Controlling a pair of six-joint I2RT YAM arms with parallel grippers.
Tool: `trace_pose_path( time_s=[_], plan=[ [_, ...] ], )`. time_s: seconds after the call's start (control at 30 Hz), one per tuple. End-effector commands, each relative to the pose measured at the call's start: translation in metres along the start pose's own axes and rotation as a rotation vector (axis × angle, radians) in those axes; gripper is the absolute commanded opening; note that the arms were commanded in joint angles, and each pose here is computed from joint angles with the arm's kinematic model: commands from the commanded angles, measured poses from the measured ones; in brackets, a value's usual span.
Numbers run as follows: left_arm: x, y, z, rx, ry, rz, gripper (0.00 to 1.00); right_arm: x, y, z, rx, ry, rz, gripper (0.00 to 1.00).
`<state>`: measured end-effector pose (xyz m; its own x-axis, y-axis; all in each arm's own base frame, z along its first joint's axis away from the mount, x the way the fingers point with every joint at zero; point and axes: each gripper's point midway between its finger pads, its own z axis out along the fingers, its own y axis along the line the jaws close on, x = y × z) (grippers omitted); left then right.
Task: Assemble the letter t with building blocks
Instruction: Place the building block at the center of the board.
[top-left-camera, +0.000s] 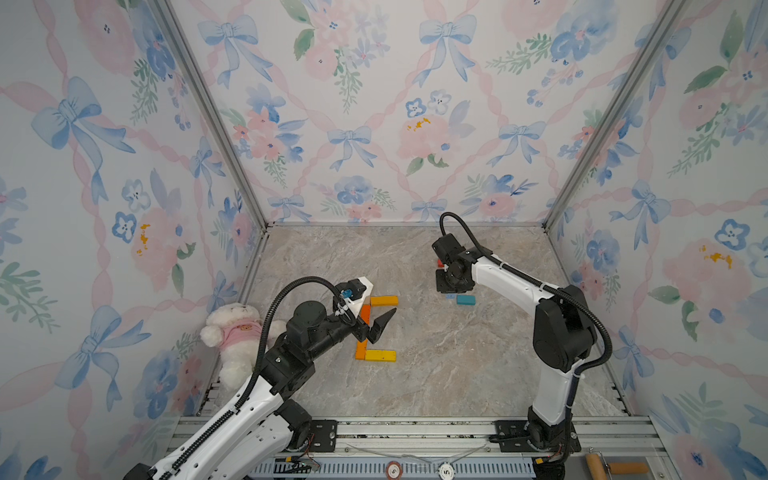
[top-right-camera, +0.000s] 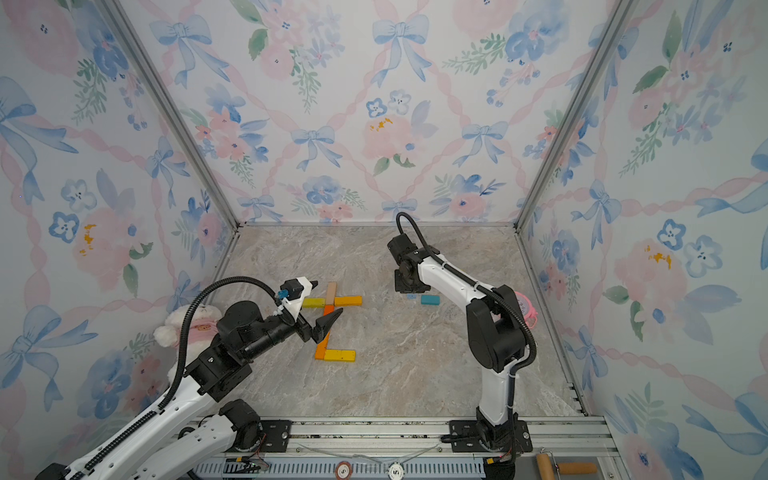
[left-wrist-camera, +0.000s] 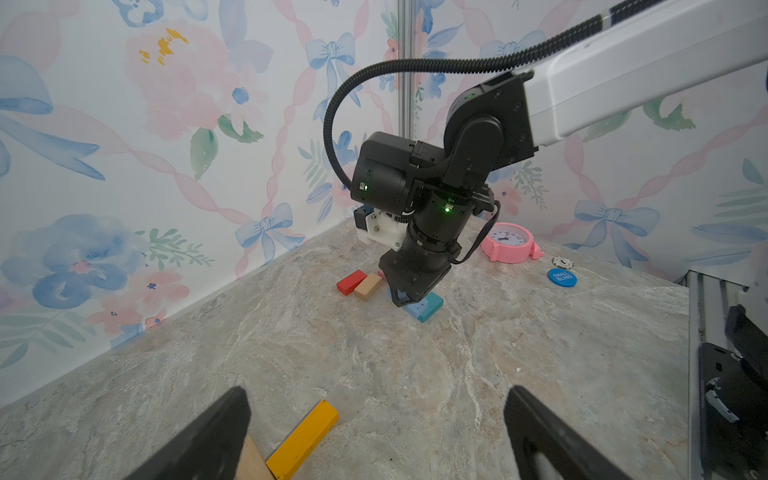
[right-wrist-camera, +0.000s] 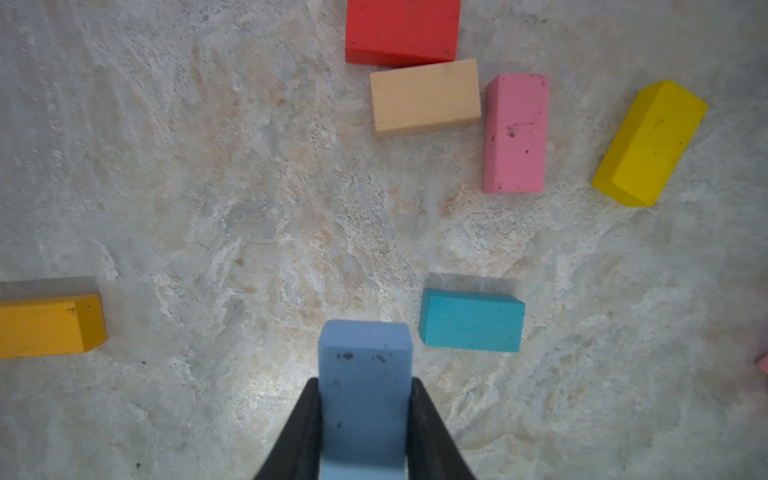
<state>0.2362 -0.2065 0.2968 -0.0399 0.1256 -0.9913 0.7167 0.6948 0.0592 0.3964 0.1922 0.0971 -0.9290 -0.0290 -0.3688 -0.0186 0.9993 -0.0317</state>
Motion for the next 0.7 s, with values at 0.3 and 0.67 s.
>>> trace_pose_path(
  time_s=[0.3, 0.67],
  plan=[
    [0.0, -0.001, 0.001, 0.001, -0.011, 0.021, 0.98, 0.025, 0.014, 0.032, 0.011, 0.087, 0.047, 0.19],
    [-0.001, -0.001, 0.001, 0.001, -0.012, 0.021, 0.98, 0.03, 0.016, 0.049, 0.018, 0.107, 0.068, 0.19]
  ],
)
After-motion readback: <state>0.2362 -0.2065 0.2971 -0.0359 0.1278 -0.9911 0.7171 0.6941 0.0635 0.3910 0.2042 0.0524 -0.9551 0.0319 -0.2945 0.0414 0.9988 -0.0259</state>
